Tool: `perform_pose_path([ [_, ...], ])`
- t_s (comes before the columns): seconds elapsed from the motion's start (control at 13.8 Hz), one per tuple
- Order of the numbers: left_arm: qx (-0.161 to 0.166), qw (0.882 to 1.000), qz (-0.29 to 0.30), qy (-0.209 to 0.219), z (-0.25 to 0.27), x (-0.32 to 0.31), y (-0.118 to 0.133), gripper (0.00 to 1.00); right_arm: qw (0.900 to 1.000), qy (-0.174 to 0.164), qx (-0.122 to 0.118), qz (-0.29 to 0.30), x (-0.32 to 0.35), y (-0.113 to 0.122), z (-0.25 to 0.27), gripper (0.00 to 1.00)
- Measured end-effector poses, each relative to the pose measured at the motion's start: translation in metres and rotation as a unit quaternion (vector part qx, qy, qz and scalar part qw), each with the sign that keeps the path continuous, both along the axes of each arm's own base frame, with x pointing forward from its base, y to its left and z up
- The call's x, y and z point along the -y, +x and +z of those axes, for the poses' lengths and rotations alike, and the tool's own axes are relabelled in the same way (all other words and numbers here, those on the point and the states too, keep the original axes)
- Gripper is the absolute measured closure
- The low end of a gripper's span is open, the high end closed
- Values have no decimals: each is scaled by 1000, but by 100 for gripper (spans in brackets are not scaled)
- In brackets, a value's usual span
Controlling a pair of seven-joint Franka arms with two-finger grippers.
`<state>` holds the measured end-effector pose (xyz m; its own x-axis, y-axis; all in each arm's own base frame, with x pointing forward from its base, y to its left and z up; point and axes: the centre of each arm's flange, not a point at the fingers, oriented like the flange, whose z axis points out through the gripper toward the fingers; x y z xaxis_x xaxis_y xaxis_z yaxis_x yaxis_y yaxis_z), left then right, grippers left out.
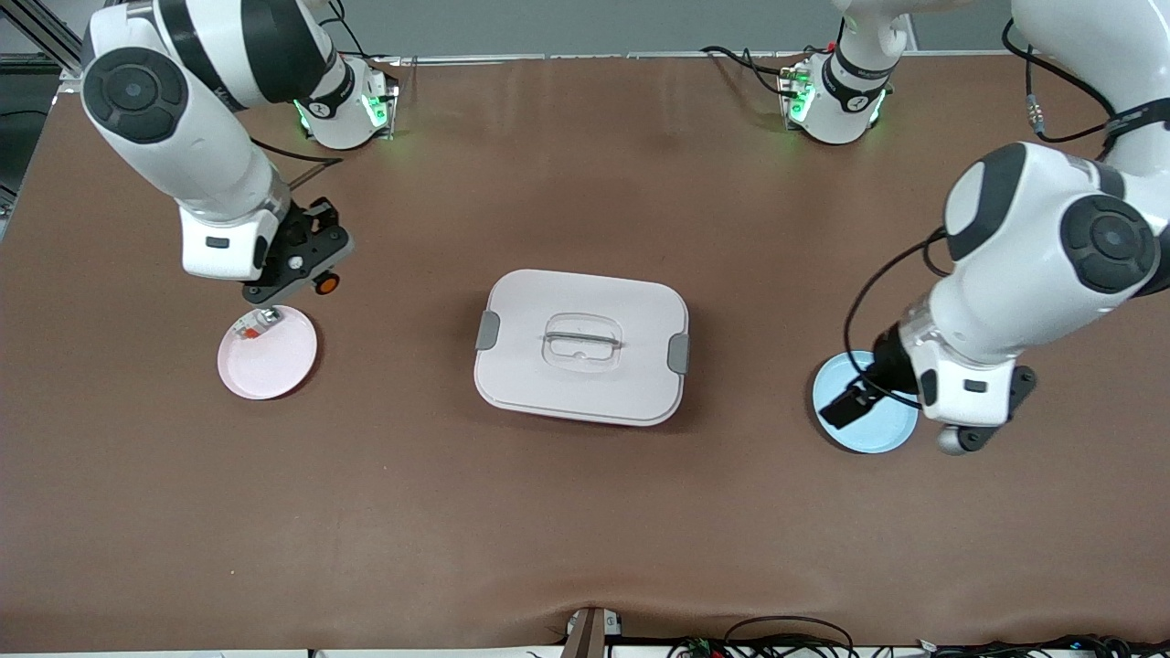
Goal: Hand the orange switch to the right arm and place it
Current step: 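Move the switch to the white plate while the left gripper withdraws, then lower the switch onto the white plate with the right gripper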
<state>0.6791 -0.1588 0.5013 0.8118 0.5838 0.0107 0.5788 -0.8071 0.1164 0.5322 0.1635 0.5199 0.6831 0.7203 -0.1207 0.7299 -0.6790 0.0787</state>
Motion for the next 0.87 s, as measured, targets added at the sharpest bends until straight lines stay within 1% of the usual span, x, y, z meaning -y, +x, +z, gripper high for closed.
perform_pose_path([
  [0.07,-1,1000,-16,14,0,-17,2,0,999,-3,14,32,12,-4,-9,55],
  [0.14,-1,999,-26,26,3,-31,3,0,998,-2,22,57,27,-9,-20,55],
  [0.36,-5,997,-51,49,20,-60,-3,0,992,1,30,120,80,-12,-53,55],
  [0.58,-9,993,-99,68,50,-85,-18,0,984,2,48,171,136,-9,-83,55],
  [0.72,-10,988,-131,79,71,-101,-29,0,980,-1,46,193,166,-7,-104,55],
  [0.87,-8,982,-165,91,92,-110,-41,0,975,-5,43,218,187,0,-129,55],
])
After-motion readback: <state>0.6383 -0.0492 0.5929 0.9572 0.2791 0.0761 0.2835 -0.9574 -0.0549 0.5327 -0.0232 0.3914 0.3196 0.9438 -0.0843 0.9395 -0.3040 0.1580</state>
